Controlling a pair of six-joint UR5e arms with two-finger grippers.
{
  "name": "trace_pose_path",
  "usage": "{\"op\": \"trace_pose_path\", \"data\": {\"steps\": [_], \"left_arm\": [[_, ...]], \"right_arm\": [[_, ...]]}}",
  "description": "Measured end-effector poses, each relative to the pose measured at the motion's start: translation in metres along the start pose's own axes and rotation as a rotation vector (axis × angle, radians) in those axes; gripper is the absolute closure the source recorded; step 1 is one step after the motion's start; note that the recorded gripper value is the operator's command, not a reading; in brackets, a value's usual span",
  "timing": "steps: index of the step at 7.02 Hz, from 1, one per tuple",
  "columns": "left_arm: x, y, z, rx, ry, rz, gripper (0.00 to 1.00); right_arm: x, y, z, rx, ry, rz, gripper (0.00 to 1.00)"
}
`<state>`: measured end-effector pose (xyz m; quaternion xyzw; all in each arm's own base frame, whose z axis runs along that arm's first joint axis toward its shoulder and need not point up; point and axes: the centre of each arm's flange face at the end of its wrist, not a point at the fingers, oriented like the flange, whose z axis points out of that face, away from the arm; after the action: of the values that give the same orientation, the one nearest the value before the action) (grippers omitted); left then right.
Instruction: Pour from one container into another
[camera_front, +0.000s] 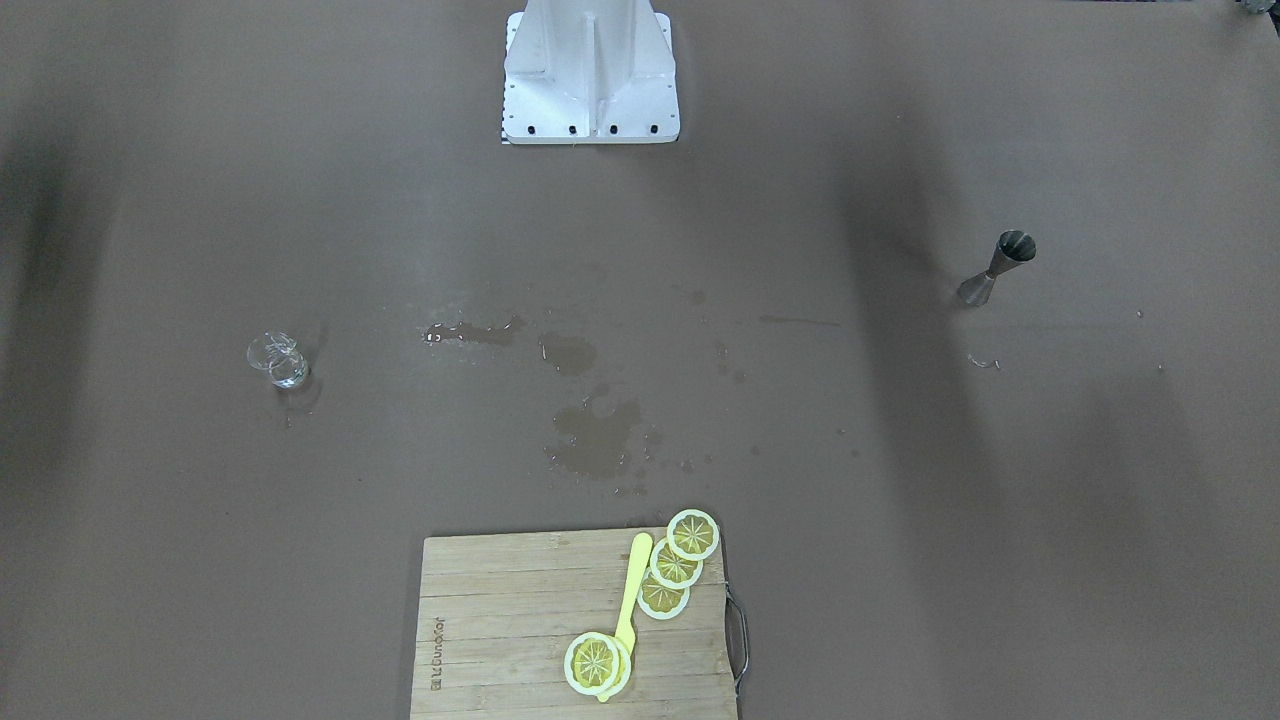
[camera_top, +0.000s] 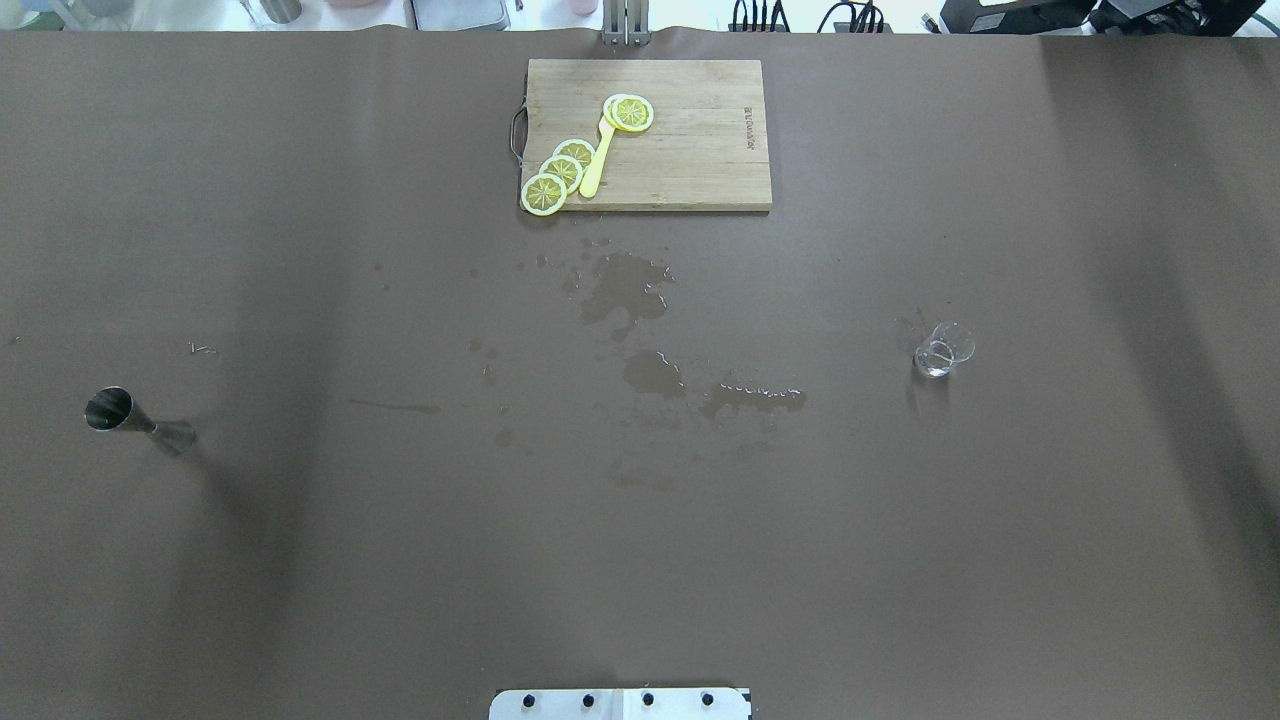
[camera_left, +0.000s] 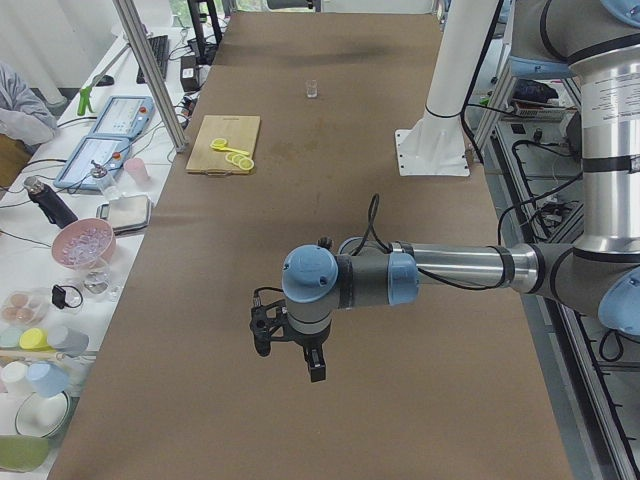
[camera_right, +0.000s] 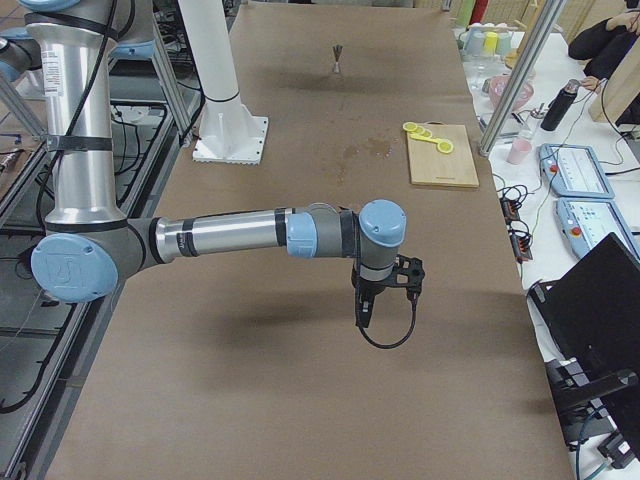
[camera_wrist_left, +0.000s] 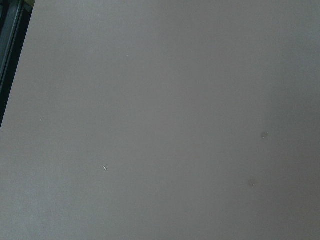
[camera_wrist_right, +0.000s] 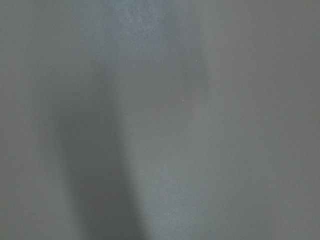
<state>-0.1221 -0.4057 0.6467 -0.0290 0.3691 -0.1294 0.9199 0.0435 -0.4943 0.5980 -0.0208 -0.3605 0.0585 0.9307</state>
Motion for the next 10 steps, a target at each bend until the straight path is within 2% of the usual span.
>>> {"op": "trace_pose_path", "data": {"steps": [10], "left_arm": [[-0.0005, -0.0001, 0.0015, -0.003, 0.0, -0.005, 0.01]], "right_arm": [[-0.0021, 0.0006, -0.0008, -0.003, -0.02, -0.001, 0.0]]}}
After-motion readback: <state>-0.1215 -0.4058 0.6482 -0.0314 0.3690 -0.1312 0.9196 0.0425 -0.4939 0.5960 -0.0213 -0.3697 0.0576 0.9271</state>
